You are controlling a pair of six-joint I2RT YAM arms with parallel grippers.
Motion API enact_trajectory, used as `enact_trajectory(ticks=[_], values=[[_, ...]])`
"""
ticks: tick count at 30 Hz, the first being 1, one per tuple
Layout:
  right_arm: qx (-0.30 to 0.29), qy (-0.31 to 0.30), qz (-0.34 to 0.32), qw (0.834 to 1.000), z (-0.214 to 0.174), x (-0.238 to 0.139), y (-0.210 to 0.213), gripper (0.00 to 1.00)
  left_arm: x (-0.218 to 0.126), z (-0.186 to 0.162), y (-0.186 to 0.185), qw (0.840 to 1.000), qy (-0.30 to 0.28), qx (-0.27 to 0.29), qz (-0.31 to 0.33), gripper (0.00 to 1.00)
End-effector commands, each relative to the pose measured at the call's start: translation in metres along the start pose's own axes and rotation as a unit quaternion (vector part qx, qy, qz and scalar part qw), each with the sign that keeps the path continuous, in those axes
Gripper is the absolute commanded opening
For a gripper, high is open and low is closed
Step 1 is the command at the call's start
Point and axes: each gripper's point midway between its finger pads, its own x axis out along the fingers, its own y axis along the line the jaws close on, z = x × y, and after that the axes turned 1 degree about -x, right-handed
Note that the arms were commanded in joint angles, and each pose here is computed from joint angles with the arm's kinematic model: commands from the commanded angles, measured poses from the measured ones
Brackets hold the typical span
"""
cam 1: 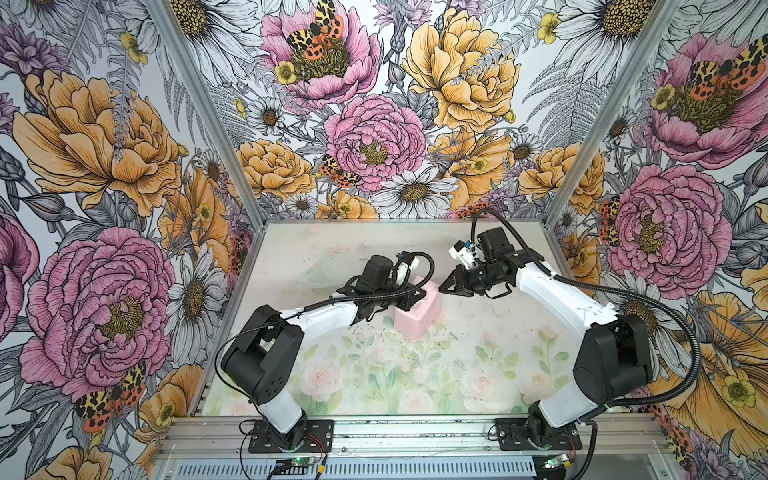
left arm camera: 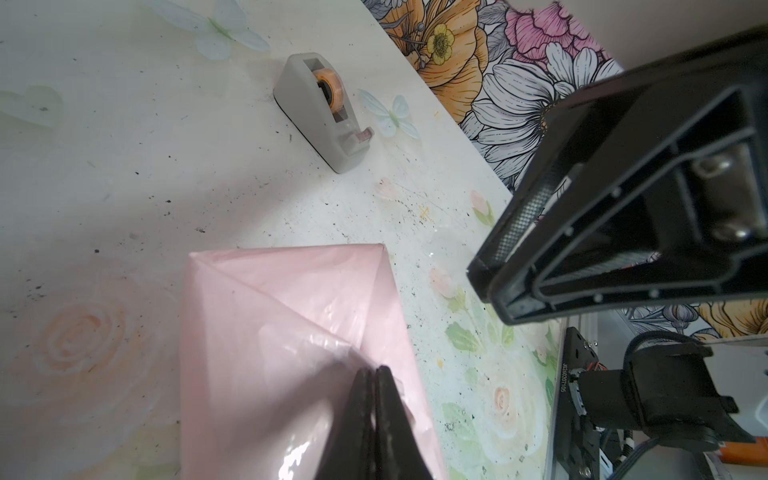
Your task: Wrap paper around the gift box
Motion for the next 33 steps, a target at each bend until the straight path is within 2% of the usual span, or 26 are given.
enact_trajectory(ticks=[1,13,20,33], values=[[-0.021,-0.018,0.004,1.0,0.019,0.008,0.008,0.14,0.002,-0.037,0.014,0.998,0.054,-0.013,0.03,0.08],[-0.022,0.002,0.014,1.0,0.025,0.041,0.003,0.0,0.003,-0.039,0.011,0.998,0.056,-0.004,0.03,0.07],[0.014,0.018,-0.032,0.999,0.015,0.056,-0.032,0.0,0.0,-0.04,0.004,0.998,0.054,0.017,0.031,0.08],[0.027,0.026,-0.04,0.998,0.004,0.058,-0.039,0.0,-0.001,-0.045,-0.01,0.996,0.058,0.059,0.02,0.08]])
